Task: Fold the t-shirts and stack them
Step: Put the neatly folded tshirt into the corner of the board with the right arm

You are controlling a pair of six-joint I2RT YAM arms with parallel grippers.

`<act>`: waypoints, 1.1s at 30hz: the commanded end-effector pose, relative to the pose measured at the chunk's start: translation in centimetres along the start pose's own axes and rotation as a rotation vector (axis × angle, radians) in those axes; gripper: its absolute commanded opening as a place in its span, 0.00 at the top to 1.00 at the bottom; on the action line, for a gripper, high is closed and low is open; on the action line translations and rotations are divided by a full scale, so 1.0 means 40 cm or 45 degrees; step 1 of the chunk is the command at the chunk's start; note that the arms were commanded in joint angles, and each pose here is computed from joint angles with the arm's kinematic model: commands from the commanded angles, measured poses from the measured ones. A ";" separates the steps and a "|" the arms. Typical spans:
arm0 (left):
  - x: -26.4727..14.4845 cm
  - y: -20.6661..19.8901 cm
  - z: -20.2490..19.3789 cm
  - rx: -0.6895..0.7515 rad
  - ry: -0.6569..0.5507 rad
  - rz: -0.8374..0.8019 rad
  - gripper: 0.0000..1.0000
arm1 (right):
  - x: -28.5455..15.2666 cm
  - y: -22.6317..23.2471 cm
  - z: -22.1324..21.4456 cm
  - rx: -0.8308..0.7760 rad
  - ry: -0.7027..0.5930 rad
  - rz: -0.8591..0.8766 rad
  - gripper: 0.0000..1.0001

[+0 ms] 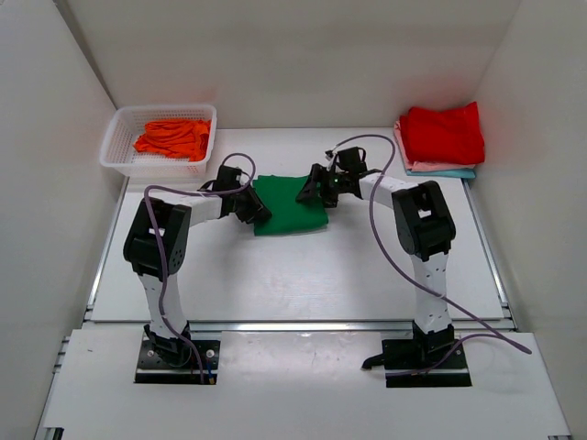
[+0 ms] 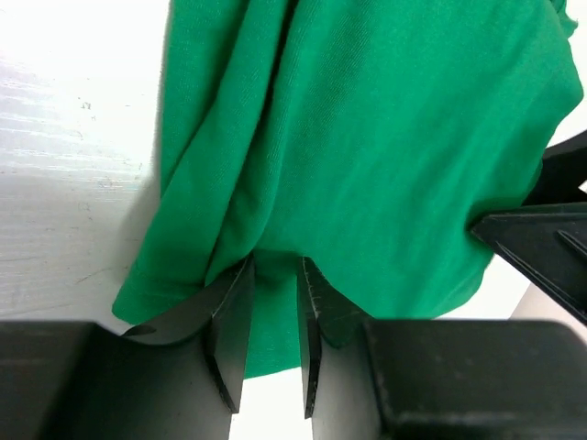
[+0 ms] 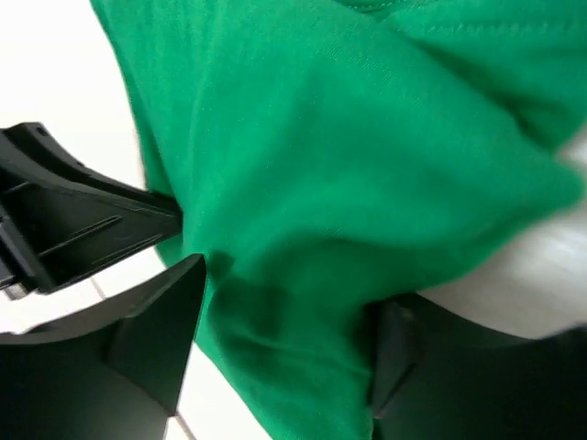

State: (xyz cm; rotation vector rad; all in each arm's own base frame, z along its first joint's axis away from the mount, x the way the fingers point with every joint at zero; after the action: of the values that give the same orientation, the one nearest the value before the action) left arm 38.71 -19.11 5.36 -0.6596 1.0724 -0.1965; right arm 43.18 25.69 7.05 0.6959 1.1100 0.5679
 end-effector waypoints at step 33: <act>-0.230 0.018 0.030 0.092 -0.171 -0.040 0.62 | -0.574 -0.092 0.504 -0.965 -0.660 -0.813 1.00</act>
State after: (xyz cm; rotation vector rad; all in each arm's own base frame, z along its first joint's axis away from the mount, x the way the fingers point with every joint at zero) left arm 35.37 -13.70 11.25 -0.6328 0.9480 -0.1733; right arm 52.88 6.65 17.52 -0.0761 0.7094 0.3034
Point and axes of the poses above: each gripper's point midway between its finger pads, its own x axis out along the fingers, its own y axis along the line the jaws close on, z = x × y, the point moved 4 cm from there along -x, back along the fingers, and after that the axes turned 6 degrees about x, right-handed, at the moved point
